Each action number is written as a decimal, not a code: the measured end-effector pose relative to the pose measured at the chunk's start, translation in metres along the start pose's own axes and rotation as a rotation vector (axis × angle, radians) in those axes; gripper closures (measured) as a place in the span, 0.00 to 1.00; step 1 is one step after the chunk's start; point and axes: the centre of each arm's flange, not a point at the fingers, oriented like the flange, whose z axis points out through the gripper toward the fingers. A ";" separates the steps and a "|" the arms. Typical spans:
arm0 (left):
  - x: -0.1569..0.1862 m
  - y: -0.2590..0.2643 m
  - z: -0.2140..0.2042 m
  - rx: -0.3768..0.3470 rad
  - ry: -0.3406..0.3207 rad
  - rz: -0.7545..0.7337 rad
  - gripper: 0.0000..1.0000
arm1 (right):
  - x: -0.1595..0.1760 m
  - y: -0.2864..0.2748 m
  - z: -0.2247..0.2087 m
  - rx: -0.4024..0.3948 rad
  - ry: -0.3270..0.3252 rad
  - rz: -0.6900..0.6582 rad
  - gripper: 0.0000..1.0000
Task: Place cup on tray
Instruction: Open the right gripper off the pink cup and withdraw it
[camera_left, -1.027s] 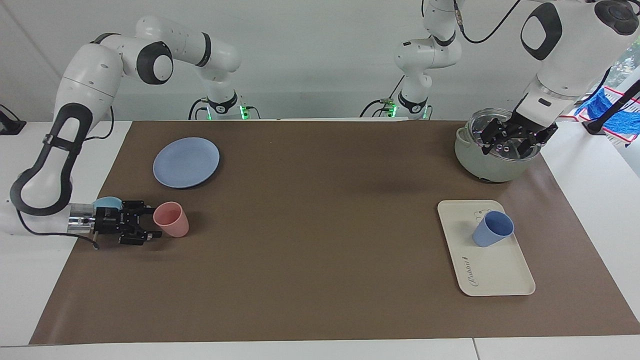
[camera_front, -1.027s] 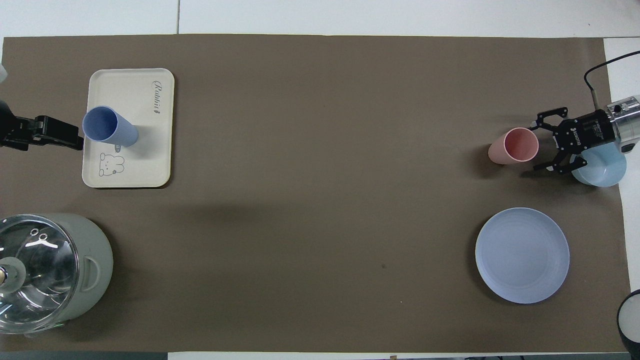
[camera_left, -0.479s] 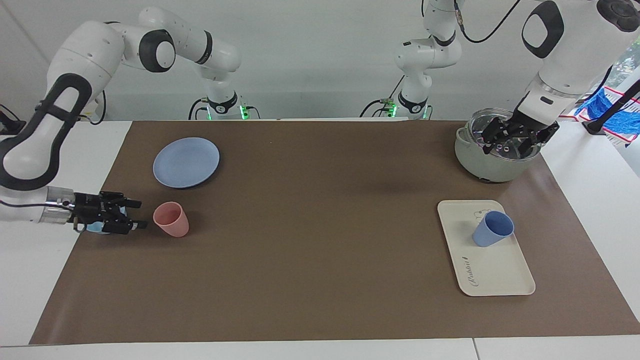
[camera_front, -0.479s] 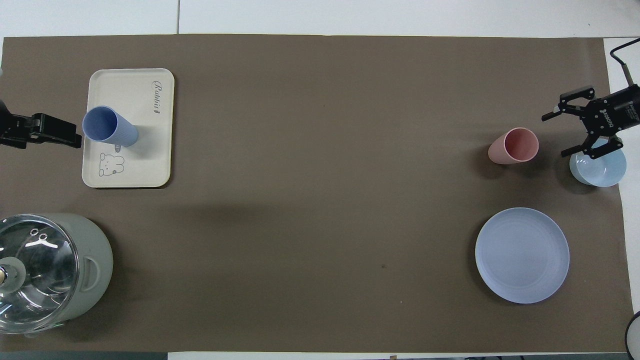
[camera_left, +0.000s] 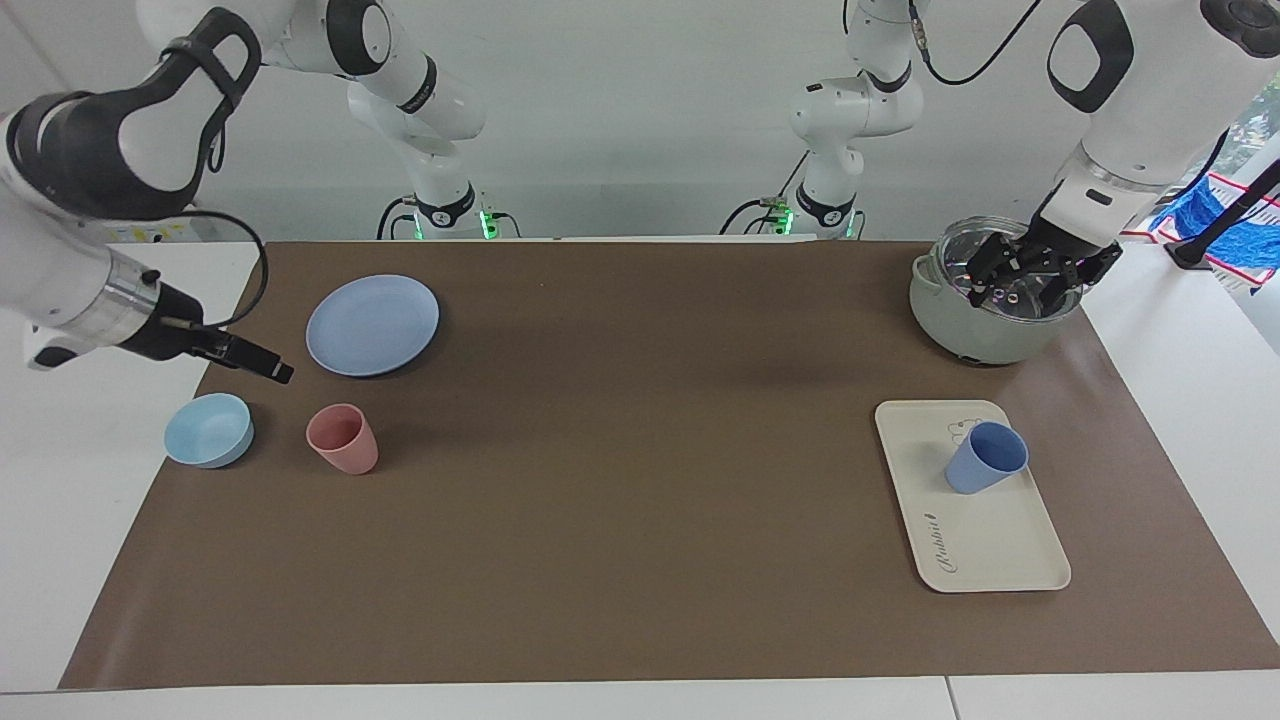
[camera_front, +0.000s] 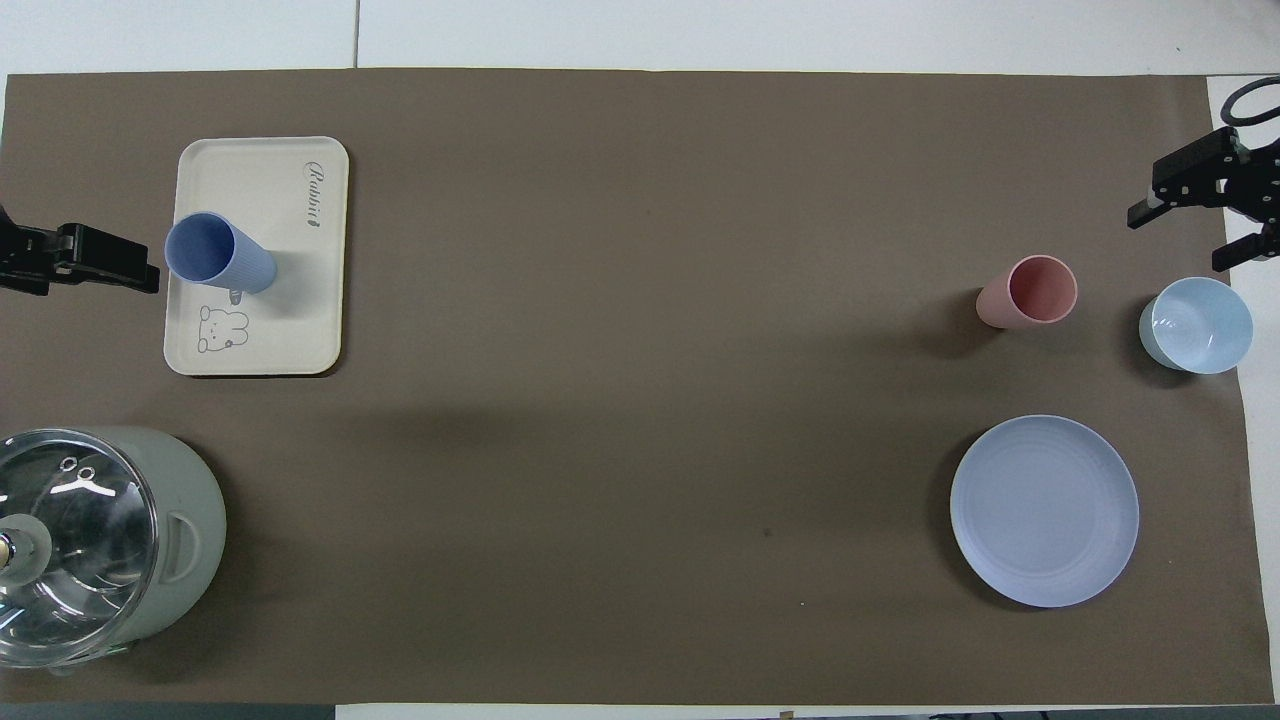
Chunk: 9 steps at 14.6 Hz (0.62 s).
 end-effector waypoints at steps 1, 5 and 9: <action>0.000 0.000 0.000 0.000 0.000 0.000 0.00 | -0.015 -0.009 -0.014 -0.003 0.022 -0.018 0.00; 0.000 0.000 0.000 0.000 -0.001 0.000 0.00 | -0.069 -0.020 -0.062 0.006 0.095 -0.056 0.00; 0.000 0.000 0.000 0.000 -0.001 0.000 0.00 | -0.120 -0.033 -0.074 -0.056 0.121 -0.113 0.00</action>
